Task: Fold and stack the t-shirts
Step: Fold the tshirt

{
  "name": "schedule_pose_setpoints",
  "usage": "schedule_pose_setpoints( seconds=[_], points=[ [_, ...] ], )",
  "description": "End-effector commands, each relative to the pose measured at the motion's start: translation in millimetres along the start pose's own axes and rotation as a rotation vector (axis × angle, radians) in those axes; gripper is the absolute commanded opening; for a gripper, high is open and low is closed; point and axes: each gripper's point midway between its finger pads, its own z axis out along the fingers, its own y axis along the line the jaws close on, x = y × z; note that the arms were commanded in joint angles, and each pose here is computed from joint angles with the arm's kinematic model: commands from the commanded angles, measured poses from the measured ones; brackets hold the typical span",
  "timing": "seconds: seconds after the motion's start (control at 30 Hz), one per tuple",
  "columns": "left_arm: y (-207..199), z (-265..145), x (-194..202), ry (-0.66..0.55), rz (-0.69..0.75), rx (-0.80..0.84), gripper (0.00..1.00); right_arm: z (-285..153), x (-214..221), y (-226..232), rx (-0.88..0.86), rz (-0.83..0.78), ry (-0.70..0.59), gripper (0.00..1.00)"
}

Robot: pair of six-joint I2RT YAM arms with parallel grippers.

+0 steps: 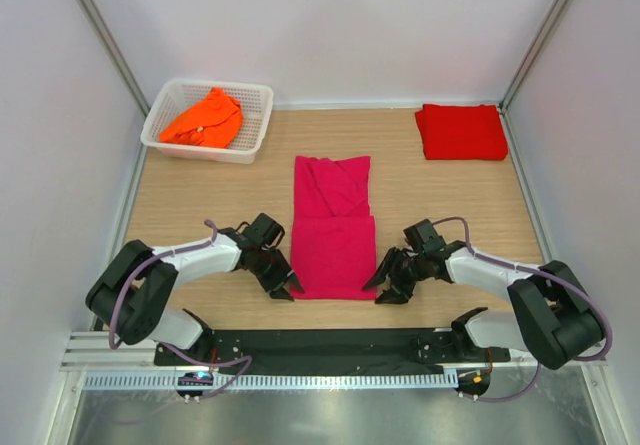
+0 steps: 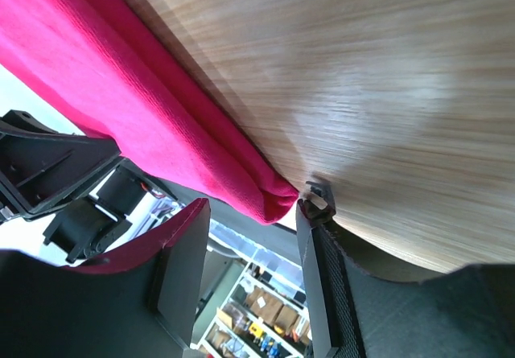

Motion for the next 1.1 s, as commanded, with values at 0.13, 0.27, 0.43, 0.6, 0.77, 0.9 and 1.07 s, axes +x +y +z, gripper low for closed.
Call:
schedule_pose_setpoints(
  seconds=[0.13,0.27,0.43,0.6,0.77,0.9,1.07],
  points=[
    [1.4,5.0,-10.6,-0.054,0.032,-0.026,0.36,11.4,-9.0,-34.6,0.123,0.051,-0.080,0.52],
    [3.0,5.2,-10.5,-0.054,0.035,-0.031,0.36,12.0,-13.1,-34.7,0.134,0.051,-0.097,0.49],
    [3.2,6.4,-11.9,-0.057,0.049,-0.037,0.31,12.8,-18.6,-39.8,0.160,0.043,-0.124,0.41],
    [3.5,7.7,-12.2,-0.053,0.056,-0.042,0.30,10.9,-23.6,-41.8,0.190,0.016,-0.138,0.40],
    [2.9,7.4,-12.7,-0.054,0.064,-0.043,0.30,7.2,-26.1,-46.9,0.194,0.034,-0.156,0.47],
    [2.9,8.6,-12.7,-0.050,0.067,-0.048,0.30,5.0,-29.7,-48.2,0.195,0.045,-0.165,0.45],
    [2.2,8.9,-12.3,-0.045,0.074,-0.046,0.29,7.8,-31.1,-45.9,0.189,0.037,-0.152,0.38]
  ],
)
